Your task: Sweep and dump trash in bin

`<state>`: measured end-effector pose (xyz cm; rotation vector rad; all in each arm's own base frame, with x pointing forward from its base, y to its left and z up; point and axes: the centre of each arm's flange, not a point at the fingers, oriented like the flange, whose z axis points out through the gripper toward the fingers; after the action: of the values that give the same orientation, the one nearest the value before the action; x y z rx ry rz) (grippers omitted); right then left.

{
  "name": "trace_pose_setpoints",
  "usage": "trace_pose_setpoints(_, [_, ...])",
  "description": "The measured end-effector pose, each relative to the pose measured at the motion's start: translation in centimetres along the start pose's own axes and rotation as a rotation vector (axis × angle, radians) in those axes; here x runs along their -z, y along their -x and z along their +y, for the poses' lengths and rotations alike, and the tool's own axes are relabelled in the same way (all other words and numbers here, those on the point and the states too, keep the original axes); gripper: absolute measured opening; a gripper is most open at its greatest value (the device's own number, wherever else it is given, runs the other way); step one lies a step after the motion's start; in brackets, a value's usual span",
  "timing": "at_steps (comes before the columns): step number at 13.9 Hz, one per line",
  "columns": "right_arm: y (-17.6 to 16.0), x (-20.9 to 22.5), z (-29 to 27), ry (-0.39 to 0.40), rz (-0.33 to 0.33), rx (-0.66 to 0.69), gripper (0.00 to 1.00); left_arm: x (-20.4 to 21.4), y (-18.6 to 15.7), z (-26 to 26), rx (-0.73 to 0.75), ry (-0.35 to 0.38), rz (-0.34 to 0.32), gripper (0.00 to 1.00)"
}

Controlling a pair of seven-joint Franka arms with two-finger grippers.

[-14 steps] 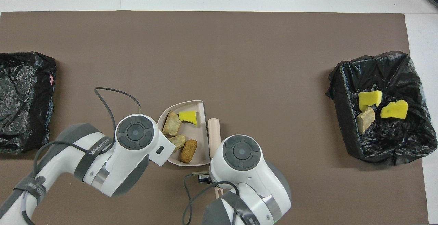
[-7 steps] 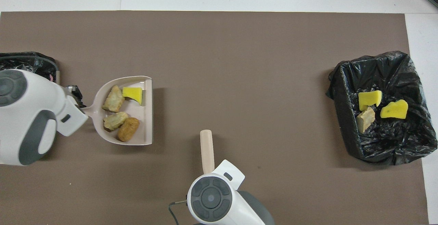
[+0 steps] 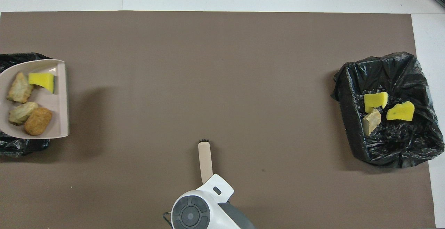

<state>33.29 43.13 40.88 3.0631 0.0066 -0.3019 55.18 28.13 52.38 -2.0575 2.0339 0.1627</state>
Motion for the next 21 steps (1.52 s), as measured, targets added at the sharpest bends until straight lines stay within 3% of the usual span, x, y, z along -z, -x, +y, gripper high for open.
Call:
trace_pose_setpoints(1, [-0.8,1.7,0.9,0.006,0.002,0.006,0.97,0.1,0.8,-0.4,-0.023,-0.009,-0.055,0.31])
trace_pose_setpoints(2, [-1.7,3.3,1.9,0.01,-0.002,0.021,1.0,0.0,1.2,-1.0,-0.053,-0.019,-0.113,0.31])
trace_pose_setpoints(6, [-5.6,9.8,7.6,0.029,-0.007,0.104,1.0,-1.6,1.8,-2.0,-0.132,-0.005,-0.286,0.31])
trace_pose_setpoints(9, [-8.6,13.6,12.4,0.017,-0.001,0.197,1.0,-2.3,1.7,-2.3,-0.112,0.02,-0.427,0.31])
trace_pose_setpoints(13, [-13.2,16.8,23.0,0.019,0.039,0.316,1.0,-2.0,1.3,-2.7,-0.12,0.025,-0.614,0.31])
trace_pose_setpoints(18, [-16.1,18.4,35.0,0.042,0.068,0.35,1.0,-0.3,0.7,-2.8,-0.115,0.038,-0.737,0.31])
trace_pose_setpoints(21, [-16.8,19.5,41.5,0.026,0.094,0.244,1.0,2.6,0.6,-2.3,-0.1,0.043,-0.788,0.31])
